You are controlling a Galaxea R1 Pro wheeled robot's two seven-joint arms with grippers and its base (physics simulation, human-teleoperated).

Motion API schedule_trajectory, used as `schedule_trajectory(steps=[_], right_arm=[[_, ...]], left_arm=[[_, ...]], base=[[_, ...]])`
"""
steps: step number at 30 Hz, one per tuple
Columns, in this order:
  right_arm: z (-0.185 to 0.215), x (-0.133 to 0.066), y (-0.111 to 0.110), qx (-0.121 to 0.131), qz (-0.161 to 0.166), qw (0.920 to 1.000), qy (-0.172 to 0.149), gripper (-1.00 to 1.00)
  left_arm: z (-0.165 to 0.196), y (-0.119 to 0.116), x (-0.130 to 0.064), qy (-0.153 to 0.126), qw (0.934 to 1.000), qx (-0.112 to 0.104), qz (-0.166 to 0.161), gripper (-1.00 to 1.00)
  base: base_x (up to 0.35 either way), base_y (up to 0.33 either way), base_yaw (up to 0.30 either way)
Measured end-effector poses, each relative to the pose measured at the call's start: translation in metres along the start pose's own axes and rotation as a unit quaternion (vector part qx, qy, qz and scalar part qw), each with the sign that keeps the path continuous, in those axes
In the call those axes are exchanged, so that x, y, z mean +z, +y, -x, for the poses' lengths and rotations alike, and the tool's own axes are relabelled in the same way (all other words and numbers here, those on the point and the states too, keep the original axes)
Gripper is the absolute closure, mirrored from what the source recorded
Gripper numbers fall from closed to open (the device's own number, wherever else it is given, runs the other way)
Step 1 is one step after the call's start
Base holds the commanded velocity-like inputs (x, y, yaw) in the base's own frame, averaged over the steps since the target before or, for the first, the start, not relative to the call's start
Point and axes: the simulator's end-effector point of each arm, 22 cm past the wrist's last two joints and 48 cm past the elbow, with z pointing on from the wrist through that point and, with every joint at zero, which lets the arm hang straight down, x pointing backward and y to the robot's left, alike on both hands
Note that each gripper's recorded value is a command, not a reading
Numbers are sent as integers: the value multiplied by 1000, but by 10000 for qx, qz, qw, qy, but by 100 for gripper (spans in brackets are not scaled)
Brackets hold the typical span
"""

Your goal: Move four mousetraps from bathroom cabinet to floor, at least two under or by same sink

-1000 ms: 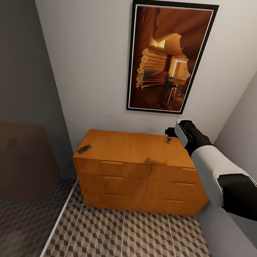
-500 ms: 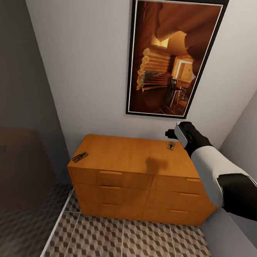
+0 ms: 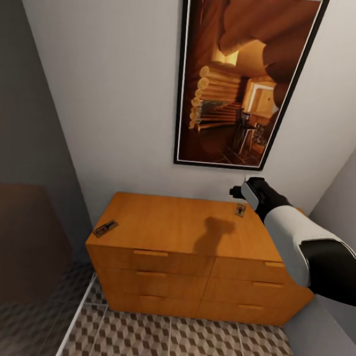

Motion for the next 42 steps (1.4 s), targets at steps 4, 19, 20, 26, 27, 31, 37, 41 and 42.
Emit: schedule_trajectory(steps=[4,19,20,26,27,31,37,41,42], right_arm=[[-9,4,-1,-1,-22,10000,79,-100],[-25,12,-3,33,-62,9999,108,-100],[-30,15,-2,50,-26,9999,104,-100],[-37,18,7,52,213,9997,134,-100],[-39,19,7,51,231,9996,144,-100],[-44,20,9,44,273,9994,195,-100],[-55,23,6,37,272,9992,305,-100],[-56,24,4,37,259,9992,315,-100],[-56,24,4,37,257,9992,315,-100]], left_arm=[[0,0,0,0,10000,0,0,-100],[0,0,0,0,10000,0,0,-100],[0,0,0,-1,10000,0,0,-100],[0,0,0,-4,10000,-1,0,-100],[0,0,0,-4,10000,-1,0,-100],[0,0,0,-3,10000,-1,0,-100],[0,0,0,-2,10000,0,0,-100],[0,0,0,-1,10000,0,0,-100],[0,0,0,-2,10000,0,0,-100]], base=[[26,0,0],[3,0,0],[0,0,0],[0,0,0],[0,0,0],[0,0,0],[0,0,0],[0,0,0],[0,0,0]])
